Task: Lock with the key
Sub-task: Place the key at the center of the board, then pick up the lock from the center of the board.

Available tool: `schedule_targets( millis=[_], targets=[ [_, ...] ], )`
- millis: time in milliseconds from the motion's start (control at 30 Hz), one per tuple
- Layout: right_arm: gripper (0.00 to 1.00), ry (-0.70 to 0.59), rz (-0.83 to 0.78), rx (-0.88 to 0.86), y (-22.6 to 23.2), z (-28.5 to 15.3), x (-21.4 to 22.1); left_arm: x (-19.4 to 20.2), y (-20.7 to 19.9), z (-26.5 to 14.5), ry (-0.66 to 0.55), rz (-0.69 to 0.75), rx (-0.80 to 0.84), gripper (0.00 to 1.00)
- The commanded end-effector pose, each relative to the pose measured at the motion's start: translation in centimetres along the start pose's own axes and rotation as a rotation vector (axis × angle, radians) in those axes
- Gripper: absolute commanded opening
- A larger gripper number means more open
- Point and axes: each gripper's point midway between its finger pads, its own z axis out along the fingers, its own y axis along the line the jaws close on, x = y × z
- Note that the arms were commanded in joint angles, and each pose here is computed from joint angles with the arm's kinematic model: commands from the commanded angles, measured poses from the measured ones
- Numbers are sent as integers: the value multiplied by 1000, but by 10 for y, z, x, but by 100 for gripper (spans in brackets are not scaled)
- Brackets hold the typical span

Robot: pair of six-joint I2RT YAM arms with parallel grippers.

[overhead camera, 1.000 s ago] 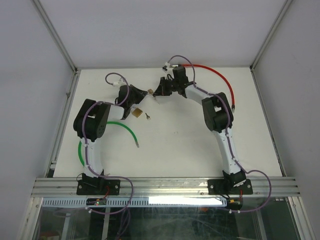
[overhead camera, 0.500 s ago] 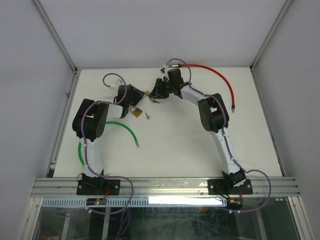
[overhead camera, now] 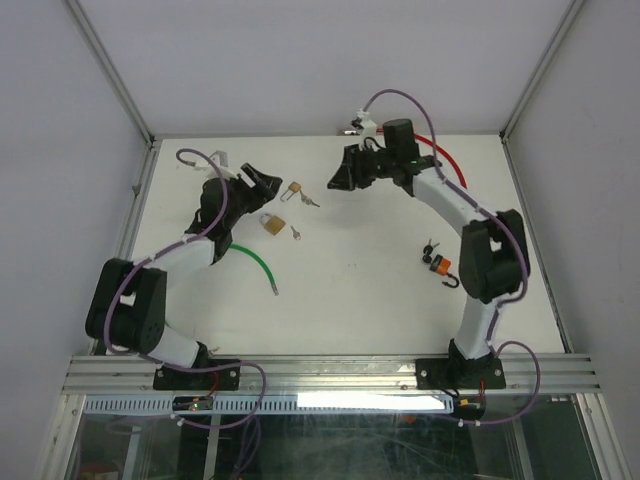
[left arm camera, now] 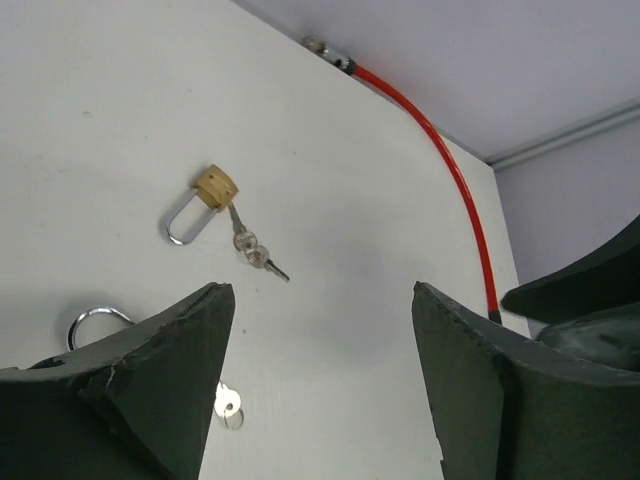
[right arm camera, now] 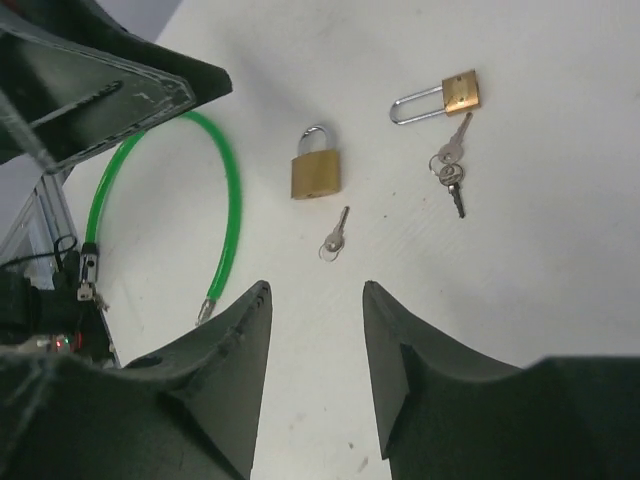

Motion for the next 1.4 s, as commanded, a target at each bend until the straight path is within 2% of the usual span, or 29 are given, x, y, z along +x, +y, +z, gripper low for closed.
schedule_targets(
  millis=[0,167,300,467,600,767,867,1067,1233,1367],
  targets=[
    [44,-96,-306,-156,63,-91,-18,-3,-39,-57,-8,144,244,74],
    [44,-94,-501,-175,98,-155,7,10,-40,-109,-16,155,316,80],
    [44,-172,-549,-240,114,-190,27,16,-36,-136,-37,128,335,98],
    [43,-204,-513,-217,106,-206,42,18,-23,-159,-81,70,312,99],
    [43,-200,-478,-218,100,-208,45,23,-15,-164,-53,74,269,99],
    [43,-195,-474,-213,96,-205,47,29,6,-160,4,81,131,99],
    [44,-193,-470,-204,92,-204,48,26,19,-157,0,10,24,99],
    [44,-193,-454,-187,85,-200,50,26,37,-152,-6,3,-178,99],
    [45,-211,-455,-184,83,-201,52,48,51,-149,29,68,-368,99],
    [45,-202,-439,-202,82,-198,55,58,63,-143,79,107,-451,99]
  ],
)
